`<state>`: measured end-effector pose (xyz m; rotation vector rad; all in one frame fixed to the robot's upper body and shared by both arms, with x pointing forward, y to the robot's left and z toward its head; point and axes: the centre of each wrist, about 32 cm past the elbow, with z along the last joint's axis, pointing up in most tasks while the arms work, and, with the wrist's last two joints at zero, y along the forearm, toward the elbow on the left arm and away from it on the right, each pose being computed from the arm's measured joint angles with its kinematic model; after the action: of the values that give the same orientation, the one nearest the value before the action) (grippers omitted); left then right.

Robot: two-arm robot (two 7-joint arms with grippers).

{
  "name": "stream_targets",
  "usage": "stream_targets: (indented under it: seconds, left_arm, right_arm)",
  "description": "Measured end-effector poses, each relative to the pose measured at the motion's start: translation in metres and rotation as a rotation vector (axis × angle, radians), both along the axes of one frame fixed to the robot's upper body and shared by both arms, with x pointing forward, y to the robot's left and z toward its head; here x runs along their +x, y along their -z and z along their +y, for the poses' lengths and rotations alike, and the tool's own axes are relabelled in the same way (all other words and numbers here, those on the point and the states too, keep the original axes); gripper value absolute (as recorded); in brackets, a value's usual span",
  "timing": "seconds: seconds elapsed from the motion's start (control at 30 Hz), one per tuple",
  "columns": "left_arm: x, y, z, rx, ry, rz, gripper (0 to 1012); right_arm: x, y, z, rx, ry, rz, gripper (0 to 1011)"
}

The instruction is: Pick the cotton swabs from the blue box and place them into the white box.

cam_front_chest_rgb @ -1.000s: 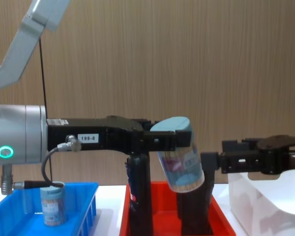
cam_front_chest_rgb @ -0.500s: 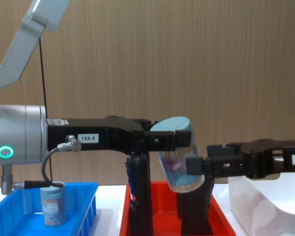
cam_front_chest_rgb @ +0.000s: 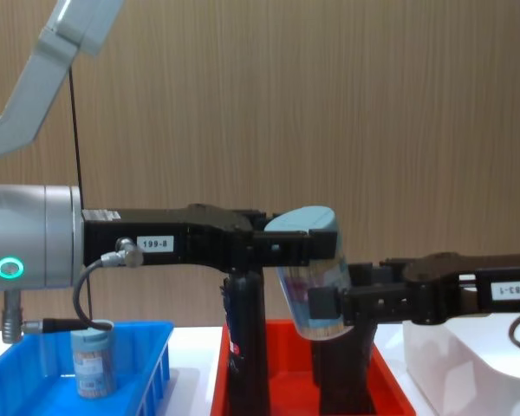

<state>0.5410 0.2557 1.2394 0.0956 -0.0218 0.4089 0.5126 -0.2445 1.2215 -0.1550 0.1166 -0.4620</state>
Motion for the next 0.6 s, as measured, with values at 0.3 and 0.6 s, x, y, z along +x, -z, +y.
stream_targets:
  seconds: [0.3,0.6]
  left_arm:
    - [0.0000,0.0000,0.0000,0.000,0.000,0.000,669]
    - [0.0000,0.0000,0.0000,0.000,0.000,0.000,669]
  right_arm:
    - [0.0014,0.0030,0.0033,-0.005,0.012,-0.024,1002]
    - [0.0023,0.0068,0.0055,-0.017,0.032,-0.050,1002]
